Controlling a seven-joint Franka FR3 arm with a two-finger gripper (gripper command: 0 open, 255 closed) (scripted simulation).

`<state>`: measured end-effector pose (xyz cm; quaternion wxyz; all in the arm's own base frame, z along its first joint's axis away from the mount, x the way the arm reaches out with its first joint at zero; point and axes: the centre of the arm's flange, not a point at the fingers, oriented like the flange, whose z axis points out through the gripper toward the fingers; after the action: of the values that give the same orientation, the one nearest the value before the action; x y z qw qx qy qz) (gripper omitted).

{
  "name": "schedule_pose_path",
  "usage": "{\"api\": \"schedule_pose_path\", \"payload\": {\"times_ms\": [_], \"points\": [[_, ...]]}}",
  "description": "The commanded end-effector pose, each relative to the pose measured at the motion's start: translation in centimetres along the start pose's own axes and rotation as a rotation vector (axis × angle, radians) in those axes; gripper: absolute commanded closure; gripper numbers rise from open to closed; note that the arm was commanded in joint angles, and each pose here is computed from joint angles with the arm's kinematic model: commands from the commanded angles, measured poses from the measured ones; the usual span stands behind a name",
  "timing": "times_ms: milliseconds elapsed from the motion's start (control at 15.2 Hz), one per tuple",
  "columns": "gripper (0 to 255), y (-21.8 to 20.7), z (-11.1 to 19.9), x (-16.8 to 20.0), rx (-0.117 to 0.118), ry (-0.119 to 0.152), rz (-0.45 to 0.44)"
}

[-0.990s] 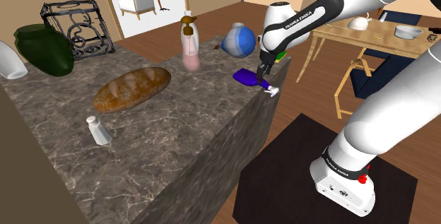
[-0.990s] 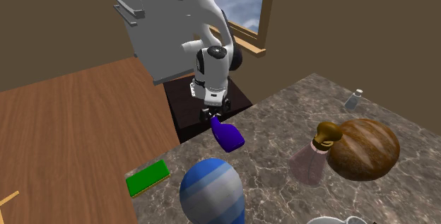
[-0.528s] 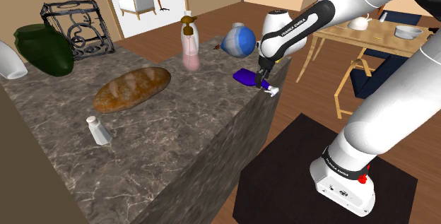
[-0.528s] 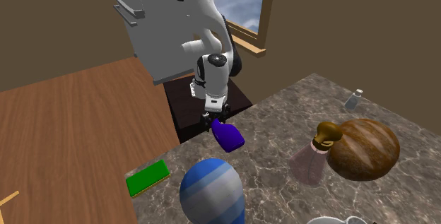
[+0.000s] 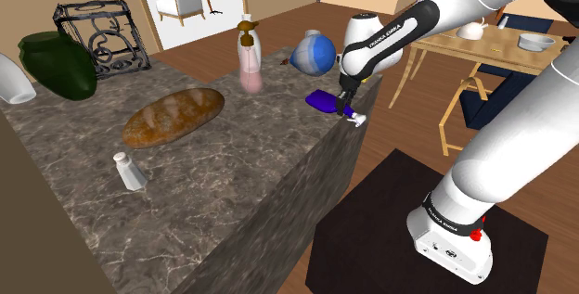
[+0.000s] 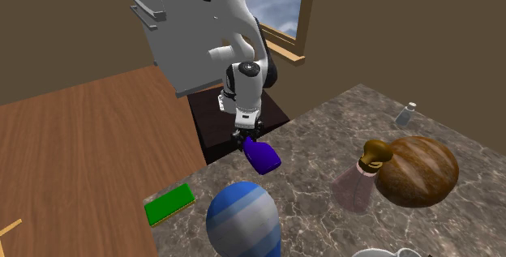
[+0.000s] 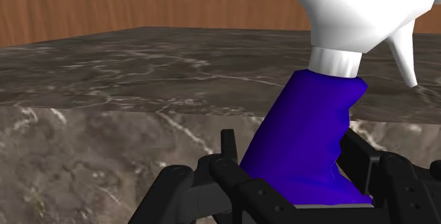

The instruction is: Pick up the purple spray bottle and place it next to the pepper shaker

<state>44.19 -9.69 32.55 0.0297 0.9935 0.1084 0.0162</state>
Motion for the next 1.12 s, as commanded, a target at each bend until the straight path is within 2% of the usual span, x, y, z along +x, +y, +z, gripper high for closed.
{"api": "schedule_pose_path", "payload": {"times_ms": [0, 396, 1056], "points": [[255, 0.0, 0.0, 0.0, 0.000, 0.000, 0.000], [255, 0.0, 0.0, 0.0, 0.000, 0.000, 0.000], [255, 0.3, -5.3, 0.1, 0.000, 0.000, 0.000]]}}
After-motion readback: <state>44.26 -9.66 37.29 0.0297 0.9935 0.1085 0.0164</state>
